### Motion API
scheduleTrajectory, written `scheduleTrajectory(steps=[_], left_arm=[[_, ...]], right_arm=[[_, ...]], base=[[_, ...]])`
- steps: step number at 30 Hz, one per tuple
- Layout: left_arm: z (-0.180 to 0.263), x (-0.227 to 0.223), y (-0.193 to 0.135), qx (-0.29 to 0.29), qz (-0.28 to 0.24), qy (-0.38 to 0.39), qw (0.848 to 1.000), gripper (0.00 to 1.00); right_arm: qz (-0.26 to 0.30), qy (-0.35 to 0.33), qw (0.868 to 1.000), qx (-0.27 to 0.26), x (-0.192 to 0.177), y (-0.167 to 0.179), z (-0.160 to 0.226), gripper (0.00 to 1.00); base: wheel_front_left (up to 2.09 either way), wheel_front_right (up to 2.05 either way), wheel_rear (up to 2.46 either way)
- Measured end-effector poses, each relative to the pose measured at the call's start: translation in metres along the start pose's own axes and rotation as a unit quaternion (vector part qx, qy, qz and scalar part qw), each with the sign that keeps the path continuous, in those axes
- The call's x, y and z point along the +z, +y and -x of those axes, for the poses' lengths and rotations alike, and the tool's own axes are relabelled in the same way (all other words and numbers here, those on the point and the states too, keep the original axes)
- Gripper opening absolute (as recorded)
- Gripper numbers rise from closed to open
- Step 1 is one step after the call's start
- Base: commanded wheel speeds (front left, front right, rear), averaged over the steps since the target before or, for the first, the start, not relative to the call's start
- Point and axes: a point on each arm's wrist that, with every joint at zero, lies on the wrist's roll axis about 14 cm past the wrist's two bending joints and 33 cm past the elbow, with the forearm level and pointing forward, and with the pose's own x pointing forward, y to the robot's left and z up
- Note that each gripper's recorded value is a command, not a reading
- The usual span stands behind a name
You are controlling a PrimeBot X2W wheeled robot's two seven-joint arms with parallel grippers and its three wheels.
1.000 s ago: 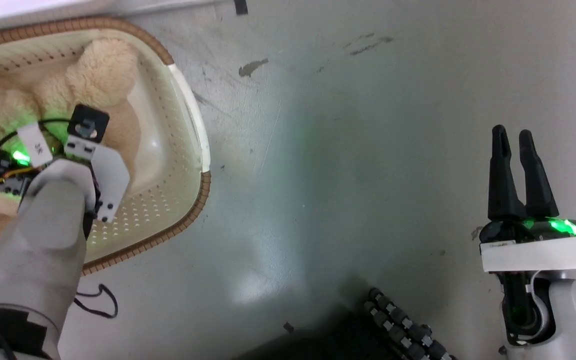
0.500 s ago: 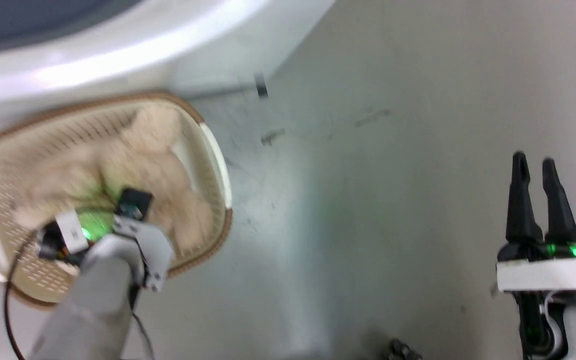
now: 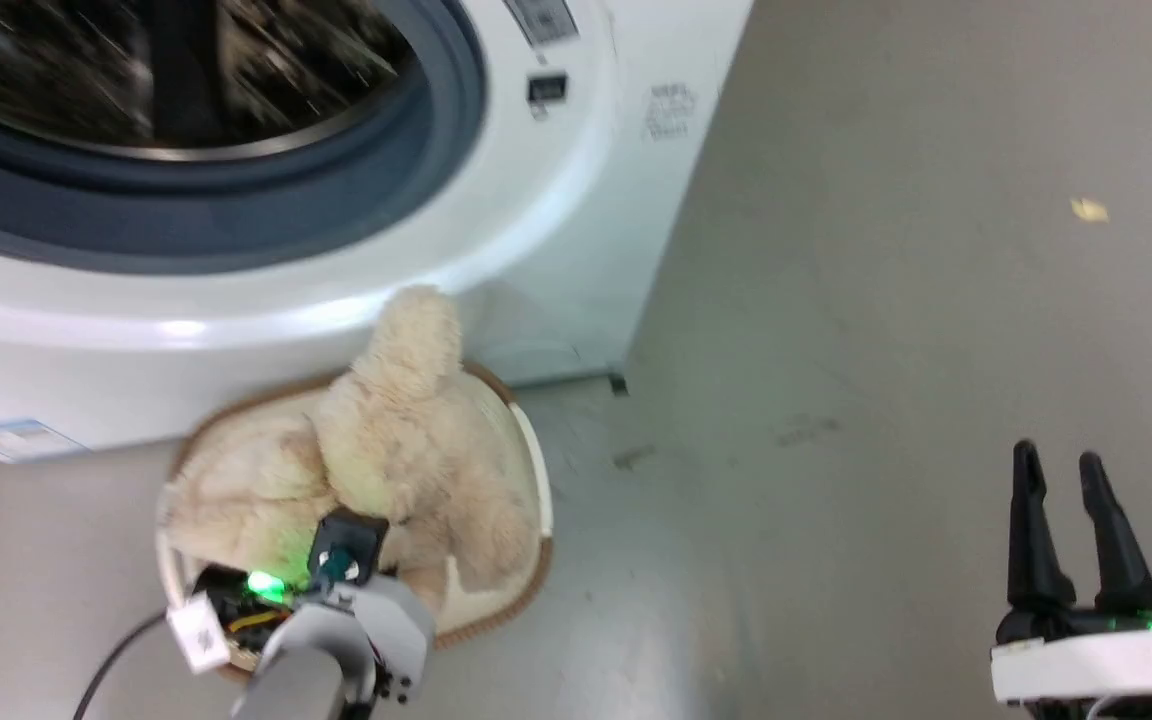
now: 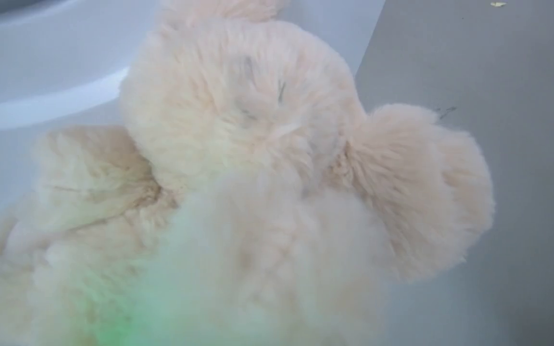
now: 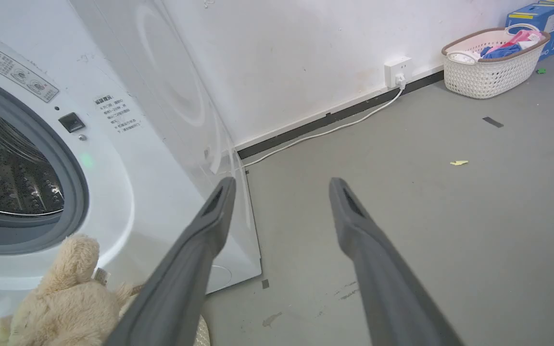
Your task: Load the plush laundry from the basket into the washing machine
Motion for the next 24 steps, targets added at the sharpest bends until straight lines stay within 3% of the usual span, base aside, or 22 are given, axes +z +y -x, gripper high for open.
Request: scheduleTrajectory(steps=[3, 13, 18, 24], left_arm=[[0.014, 0.019, 0.001, 0.007, 0.004, -0.035, 0.999, 0.0], [0.076, 0.12, 0.03, 0.063, -0.027, -0.215, 0.974, 0.0], [0.074, 0.154, 0.042, 0.069, -0.042, -0.267, 0.96, 0.0], [0.042, 0.198, 0.075, 0.084, -0.078, -0.303, 0.946, 0.0]], right_arm=[[-0.005, -0.008, 1.0, 0.011, 0.005, 0.006, 0.004, 1.0], [-0.016, -0.039, 0.998, 0.042, 0.025, 0.023, 0.012, 1.0], [-0.011, -0.027, 0.999, 0.039, 0.016, 0.023, 0.005, 1.0], [-0.007, -0.007, 0.999, 0.037, 0.0, 0.025, -0.015, 1.0]], base=[[0.0, 0.0, 0.0], [0.0, 0.0, 0.0], [0.0, 0.0, 0.0], [0.0, 0.0, 0.0]])
